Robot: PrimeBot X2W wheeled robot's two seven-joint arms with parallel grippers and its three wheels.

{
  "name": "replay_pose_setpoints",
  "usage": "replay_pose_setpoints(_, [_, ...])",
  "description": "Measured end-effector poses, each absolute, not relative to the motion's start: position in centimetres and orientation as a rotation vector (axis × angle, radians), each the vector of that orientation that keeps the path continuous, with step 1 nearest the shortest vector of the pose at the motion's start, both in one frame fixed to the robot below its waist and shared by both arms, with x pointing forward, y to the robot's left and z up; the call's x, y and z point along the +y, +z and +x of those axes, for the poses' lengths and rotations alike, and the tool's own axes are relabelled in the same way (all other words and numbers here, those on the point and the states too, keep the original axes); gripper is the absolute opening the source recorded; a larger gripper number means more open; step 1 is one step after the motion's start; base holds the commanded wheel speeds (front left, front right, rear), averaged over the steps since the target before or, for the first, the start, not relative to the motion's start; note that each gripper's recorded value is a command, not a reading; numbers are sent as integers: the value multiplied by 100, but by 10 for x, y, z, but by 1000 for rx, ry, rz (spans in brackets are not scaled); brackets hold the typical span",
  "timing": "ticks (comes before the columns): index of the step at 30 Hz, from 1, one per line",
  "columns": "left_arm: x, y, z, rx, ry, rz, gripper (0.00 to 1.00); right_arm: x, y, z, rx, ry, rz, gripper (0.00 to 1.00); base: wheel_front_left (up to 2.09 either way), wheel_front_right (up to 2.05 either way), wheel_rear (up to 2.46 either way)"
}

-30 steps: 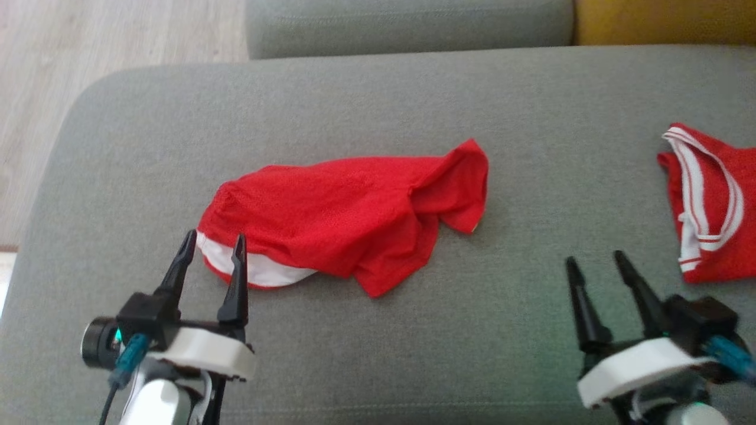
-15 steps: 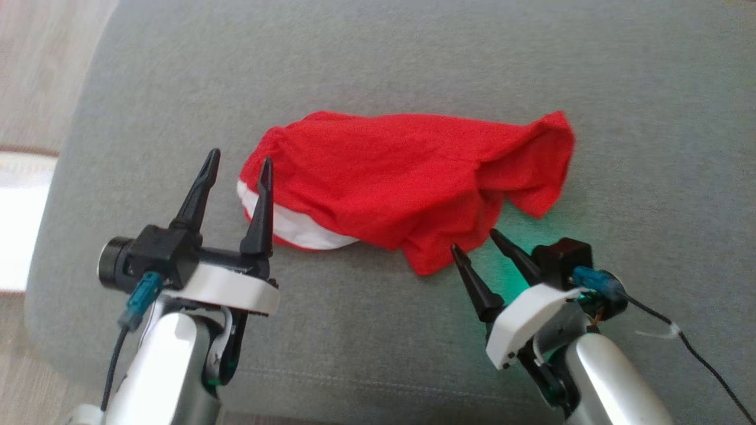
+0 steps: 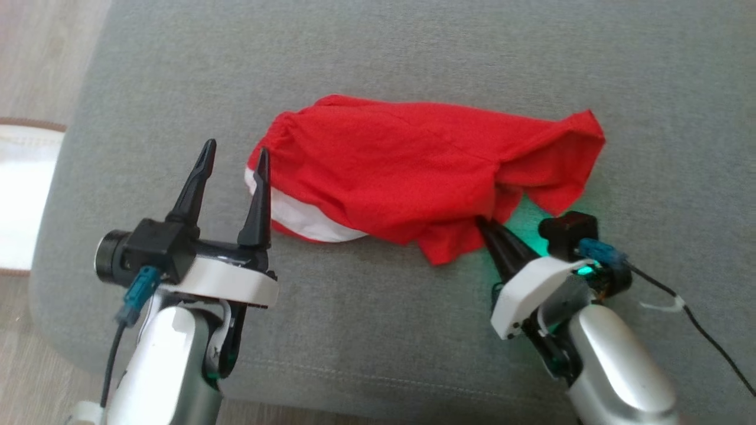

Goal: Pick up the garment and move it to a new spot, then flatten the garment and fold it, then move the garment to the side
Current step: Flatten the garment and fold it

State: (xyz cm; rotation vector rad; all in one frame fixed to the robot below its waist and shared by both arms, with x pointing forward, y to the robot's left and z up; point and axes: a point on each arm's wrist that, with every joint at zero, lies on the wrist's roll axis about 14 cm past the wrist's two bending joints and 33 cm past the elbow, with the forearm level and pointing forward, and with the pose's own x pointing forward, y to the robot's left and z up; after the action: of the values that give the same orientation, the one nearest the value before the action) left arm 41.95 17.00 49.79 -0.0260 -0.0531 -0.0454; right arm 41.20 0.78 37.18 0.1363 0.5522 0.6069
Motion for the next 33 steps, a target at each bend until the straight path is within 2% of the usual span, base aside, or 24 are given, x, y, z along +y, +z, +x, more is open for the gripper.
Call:
replay_pose_setpoints(14, [139, 498, 436, -69, -140, -51, 100, -100, 421, 402, 523, 355, 98, 0, 0, 0, 0])
replay_pose_setpoints(20, [133, 490, 443, -54, -151, -51, 100, -122, 438, 407, 534, 307, 80, 0, 0, 0, 0])
replay_pose_setpoints(23, [132, 485, 445, -43, -159, -59, 100, -125, 444, 421, 539, 316, 59, 0, 0, 0, 0])
replay_pose_setpoints(28, [136, 485, 456, -52, -150, -59, 100, -122, 462, 465, 496, 356, -1, 0, 0, 0, 0])
replay_pose_setpoints(33, [144, 480, 462, -42, -125, -61, 100, -111, 458, 504, 516, 400, -20, 0, 0, 0, 0])
